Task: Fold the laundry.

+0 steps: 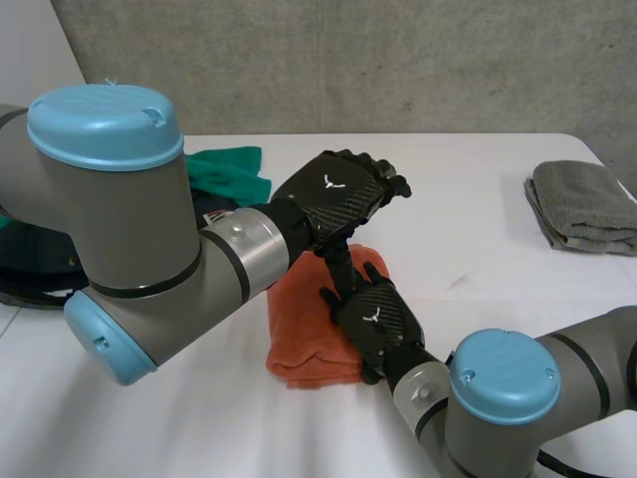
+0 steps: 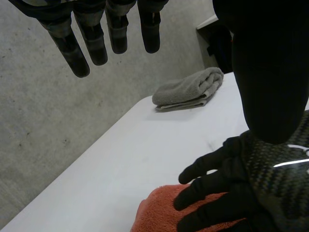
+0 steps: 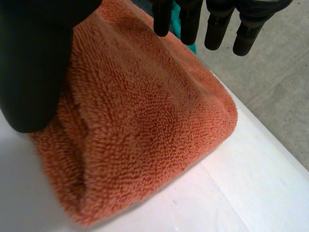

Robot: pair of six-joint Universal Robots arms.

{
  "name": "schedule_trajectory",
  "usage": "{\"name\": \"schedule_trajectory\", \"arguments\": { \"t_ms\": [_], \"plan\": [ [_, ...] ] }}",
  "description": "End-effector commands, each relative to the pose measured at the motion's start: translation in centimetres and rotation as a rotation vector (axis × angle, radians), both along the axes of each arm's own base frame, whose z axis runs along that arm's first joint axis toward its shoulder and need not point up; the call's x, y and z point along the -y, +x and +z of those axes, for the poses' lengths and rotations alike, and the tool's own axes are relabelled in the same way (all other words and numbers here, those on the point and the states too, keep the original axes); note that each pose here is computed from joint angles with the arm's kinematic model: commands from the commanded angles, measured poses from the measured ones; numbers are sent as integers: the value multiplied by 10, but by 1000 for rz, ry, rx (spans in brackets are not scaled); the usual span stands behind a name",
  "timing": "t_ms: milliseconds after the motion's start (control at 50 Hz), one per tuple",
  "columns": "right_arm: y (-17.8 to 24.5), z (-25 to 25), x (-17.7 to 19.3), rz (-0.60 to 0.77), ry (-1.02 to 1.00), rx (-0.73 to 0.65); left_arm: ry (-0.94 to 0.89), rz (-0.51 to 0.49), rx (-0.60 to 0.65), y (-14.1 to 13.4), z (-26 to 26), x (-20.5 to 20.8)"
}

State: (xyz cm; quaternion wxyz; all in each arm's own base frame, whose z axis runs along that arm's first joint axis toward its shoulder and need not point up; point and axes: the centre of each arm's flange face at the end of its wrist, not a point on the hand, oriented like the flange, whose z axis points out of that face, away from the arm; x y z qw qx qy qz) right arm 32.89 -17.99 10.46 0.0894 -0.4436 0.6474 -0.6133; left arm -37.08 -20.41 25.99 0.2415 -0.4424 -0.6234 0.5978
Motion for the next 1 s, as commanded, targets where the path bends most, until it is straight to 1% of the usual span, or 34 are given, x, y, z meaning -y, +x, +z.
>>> {"name": "schedule_trajectory", "arguments": {
  "t_ms": [20, 120, 280, 360, 380, 440, 460, 520, 540, 580, 600, 660, 680, 740, 760, 780, 820, 840, 900, 920, 980, 1000],
  "plan": [
    [9, 5, 10, 13, -45, 43, -1, 5, -1, 0, 0, 1],
    [18, 7, 18, 27, -76, 73, -6, 9, -5, 1, 2, 2],
    [22, 5, 35, 10, -86, 69, -6, 21, -5, 4, 2, 6],
    [21, 16, 56, -13, -117, 103, -17, 39, -13, 8, 7, 12],
    [19, 23, 68, -23, -138, 116, -23, 48, -18, 10, 9, 15],
    [15, 38, 86, -40, -181, 143, -33, 51, -25, 11, 13, 17],
    [13, 49, 98, -50, -210, 168, -42, 54, -33, 11, 17, 18],
    [11, 73, 116, -74, -276, 215, -77, 67, -58, 15, 31, 21],
    [5, 89, 129, -100, -318, 241, -100, 77, -76, 18, 40, 24],
    [-4, 106, 146, -134, -360, 275, -117, 88, -89, 20, 46, 27],
    [-15, 122, 165, -171, -399, 313, -124, 90, -94, 21, 49, 27],
    [-35, 142, 191, -226, -450, 375, -150, 93, -124, 21, 57, 28],
    [-50, 154, 208, -259, -484, 417, -153, 94, -130, 21, 58, 29],
    [-78, 167, 234, -312, -536, 458, -147, 93, -144, 21, 59, 29],
    [-99, 173, 251, -347, -573, 467, -144, 95, -147, 21, 59, 29],
    [-107, 174, 257, -355, -581, 473, -138, 94, -146, 21, 58, 29],
    [-129, 171, 275, -380, -600, 464, -133, 94, -144, 21, 56, 29],
    [-148, 167, 289, -394, -616, 447, -130, 94, -142, 21, 55, 29],
    [-178, 156, 312, -409, -625, 415, -120, 90, -133, 20, 51, 28],
    [-193, 144, 324, -412, -618, 396, -115, 88, -130, 19, 48, 28],
    [-216, 120, 341, -413, -594, 366, -110, 88, -126, 19, 46, 28],
    [-229, 99, 349, -403, -562, 347, -105, 87, -122, 18, 44, 27]
  ]
}}
